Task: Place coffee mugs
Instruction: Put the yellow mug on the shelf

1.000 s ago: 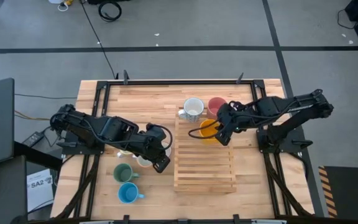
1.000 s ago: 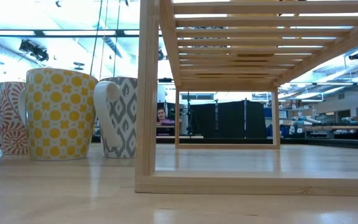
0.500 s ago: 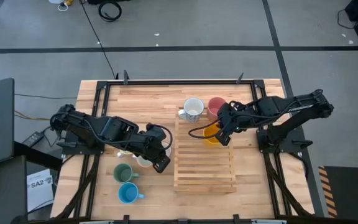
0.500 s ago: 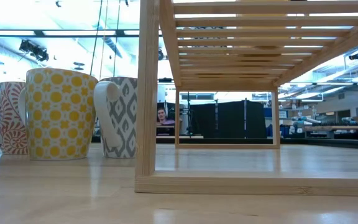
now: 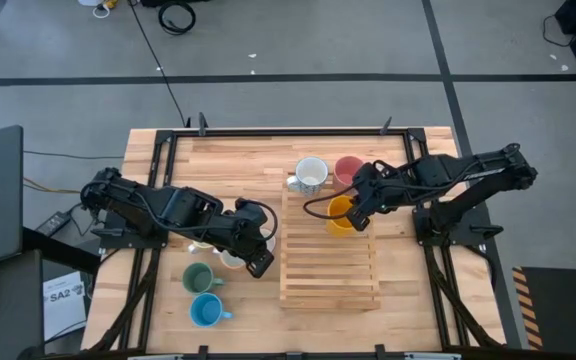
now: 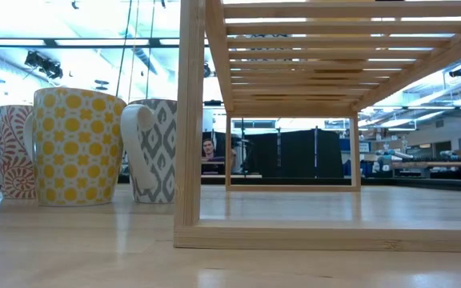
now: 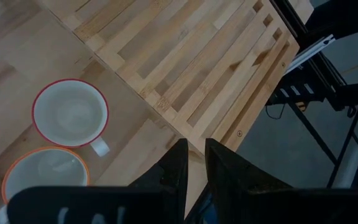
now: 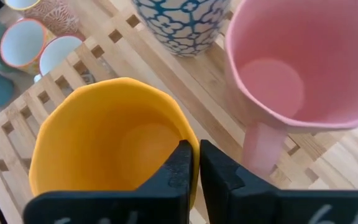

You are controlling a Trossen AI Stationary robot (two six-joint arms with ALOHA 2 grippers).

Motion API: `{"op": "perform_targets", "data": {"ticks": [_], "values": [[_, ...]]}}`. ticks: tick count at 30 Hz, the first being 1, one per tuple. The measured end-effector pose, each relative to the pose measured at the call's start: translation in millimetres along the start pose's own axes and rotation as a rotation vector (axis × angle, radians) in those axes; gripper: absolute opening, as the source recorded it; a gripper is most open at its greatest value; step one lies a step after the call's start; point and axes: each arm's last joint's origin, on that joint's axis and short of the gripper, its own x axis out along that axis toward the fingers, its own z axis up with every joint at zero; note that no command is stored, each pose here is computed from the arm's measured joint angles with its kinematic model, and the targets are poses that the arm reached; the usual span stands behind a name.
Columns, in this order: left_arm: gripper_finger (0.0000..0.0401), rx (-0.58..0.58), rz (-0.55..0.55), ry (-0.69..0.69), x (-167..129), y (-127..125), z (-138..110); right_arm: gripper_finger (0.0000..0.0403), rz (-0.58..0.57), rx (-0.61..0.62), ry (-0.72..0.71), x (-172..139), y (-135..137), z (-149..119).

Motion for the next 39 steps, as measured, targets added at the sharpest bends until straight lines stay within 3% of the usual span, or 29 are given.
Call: {"op": "perform_targets", "data": {"ticks": [39], "values": [[0.0062, 0.012, 0.000, 0.000, 0, 0, 0, 0.0021, -0.118, 0.338, -0.039, -16, -5, -9]]}}
